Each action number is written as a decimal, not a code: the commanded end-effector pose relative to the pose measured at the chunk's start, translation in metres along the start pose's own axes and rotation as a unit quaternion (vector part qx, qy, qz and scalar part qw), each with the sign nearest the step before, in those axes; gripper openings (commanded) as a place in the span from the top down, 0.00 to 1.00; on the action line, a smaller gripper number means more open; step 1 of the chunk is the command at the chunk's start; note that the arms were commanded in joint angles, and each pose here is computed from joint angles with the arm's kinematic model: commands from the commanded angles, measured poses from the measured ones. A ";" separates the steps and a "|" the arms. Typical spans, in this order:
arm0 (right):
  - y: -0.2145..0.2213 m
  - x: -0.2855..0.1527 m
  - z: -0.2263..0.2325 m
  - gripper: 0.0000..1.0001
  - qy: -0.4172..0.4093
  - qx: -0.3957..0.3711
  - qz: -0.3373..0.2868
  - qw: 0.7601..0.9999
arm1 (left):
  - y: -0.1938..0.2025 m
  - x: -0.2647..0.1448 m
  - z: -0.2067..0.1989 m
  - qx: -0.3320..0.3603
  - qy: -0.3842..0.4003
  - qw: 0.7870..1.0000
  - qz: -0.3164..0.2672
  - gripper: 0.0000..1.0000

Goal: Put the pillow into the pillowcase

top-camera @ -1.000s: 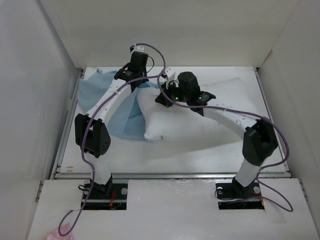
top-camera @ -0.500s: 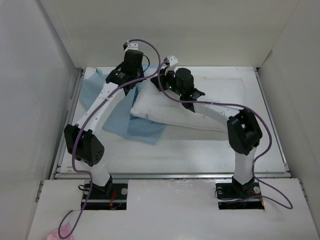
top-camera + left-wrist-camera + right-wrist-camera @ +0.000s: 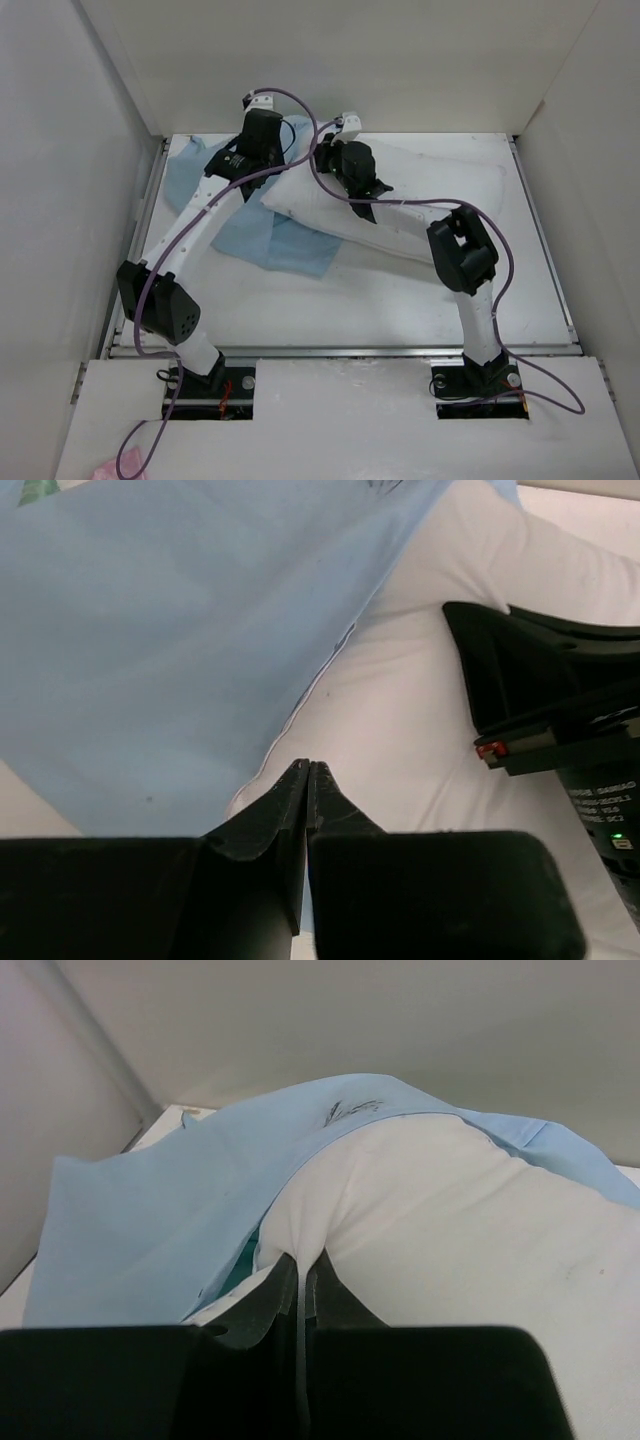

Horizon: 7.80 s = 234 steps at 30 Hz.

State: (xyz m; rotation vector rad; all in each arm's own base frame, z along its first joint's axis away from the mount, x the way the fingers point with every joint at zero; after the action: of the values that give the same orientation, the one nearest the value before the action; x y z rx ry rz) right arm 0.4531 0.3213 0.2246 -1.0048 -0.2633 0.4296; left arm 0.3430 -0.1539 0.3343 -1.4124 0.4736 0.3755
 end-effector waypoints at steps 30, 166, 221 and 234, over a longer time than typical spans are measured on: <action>-0.074 -0.015 -0.009 1.00 -0.039 0.009 -0.033 0.999 | 0.143 0.111 -0.037 -0.016 -0.164 0.979 0.121 0.12; -0.108 -0.045 -0.052 0.84 -0.061 0.236 -0.098 0.965 | 0.110 -0.058 -0.116 0.007 0.161 0.980 0.118 1.00; -0.101 -0.059 0.087 1.00 0.063 0.124 -0.169 0.976 | 0.155 -0.092 -0.174 0.050 0.353 0.929 0.098 1.00; -0.023 -0.068 0.069 0.73 -0.053 0.126 0.005 0.991 | 0.141 -0.104 -0.202 0.115 0.408 0.901 0.096 0.99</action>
State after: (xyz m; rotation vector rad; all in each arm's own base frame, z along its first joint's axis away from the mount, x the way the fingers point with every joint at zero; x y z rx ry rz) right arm 0.3909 0.2993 0.2633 -0.8907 -0.0419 0.3371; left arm 0.1881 -0.3047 0.2036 -1.2678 1.2433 0.1976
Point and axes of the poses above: each gripper's point midway between its finger pads, its own x axis out along the fingers, its own z axis along the line the jaws close on, y = z × x, the point moved 10 cm from there along -x, back along the fingers, and after that the axes turned 15 degrees about x, right-handed, at the moved point
